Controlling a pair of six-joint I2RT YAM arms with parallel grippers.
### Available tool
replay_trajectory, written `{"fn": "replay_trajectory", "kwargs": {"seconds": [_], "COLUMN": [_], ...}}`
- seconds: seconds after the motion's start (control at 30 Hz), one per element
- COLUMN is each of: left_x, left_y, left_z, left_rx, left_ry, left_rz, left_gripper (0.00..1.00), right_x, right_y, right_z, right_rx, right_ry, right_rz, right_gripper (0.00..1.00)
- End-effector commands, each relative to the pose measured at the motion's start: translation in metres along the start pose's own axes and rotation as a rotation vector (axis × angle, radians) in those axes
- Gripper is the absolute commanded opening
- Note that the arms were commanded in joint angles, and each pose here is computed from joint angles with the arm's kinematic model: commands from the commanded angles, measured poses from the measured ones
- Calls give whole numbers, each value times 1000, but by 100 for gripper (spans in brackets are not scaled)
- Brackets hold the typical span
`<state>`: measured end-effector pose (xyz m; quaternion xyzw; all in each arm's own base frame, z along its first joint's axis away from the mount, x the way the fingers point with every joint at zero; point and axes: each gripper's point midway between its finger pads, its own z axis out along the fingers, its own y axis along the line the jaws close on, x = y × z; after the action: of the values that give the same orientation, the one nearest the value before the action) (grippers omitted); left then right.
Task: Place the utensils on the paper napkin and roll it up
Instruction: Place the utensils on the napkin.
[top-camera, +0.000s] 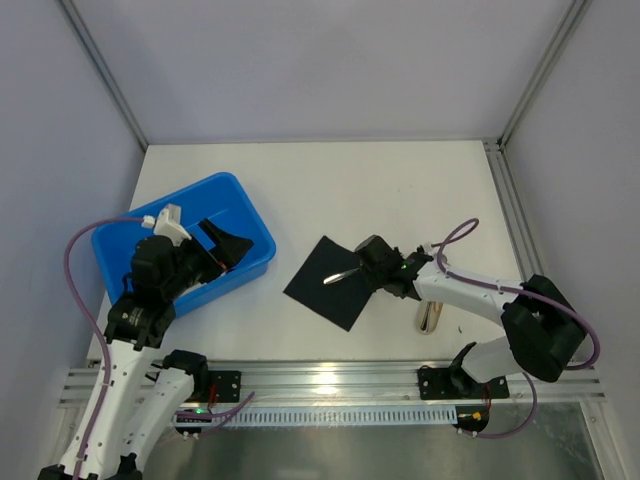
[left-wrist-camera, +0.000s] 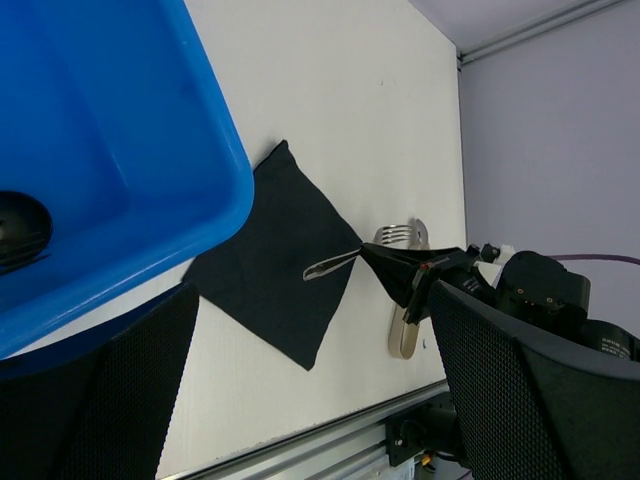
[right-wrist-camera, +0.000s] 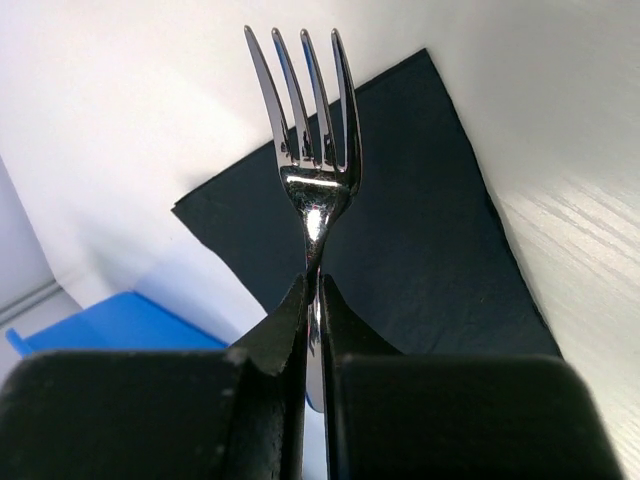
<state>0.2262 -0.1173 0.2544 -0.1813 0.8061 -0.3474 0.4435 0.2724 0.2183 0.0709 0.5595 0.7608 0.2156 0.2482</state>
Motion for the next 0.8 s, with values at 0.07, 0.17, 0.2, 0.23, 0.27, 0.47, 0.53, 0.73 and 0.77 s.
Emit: {"fn": "replay_trajectory", "kwargs": {"seconds": [0.07,0.17,0.2,0.23,0.27,0.47,0.53,0.73,0.77], "left_x": [-7,-6,-6,-5,-5,-6,-5,-5,-6], "left_y": [-9,-10,-12,-12,-12,-11,-11,-13,-15], "left_z": [-6,-6,-8,-8,-9,-12,-12,-11,-11], "left_rx": [10,12,17,16,16,3,4,11,14], "left_ry": [-12,-5,-4,1,1,-1,2,8,5], "left_rz": [24,22,23,24,26,34,34,31,34], "left_gripper": [98,97,97,97,97,97,97,97,97], "right_x": [-5,0,3,5,9,16,16,19,20], "right_y": [13,9,4,1,1,-8,-11,-12,-13], "right_z": [-2,-5,-2,-1,-1,9,11,17,19], "right_rx": [25,54,75,88,94,113,121,123,124], "right_ry": [-113,-130,-134,-129,-122,-99,-96,-91,-88], "right_rz": [182,208,208,213,222,247,268,355,369], "right_gripper": [4,4,4,4,4,4,4,4,4]}}
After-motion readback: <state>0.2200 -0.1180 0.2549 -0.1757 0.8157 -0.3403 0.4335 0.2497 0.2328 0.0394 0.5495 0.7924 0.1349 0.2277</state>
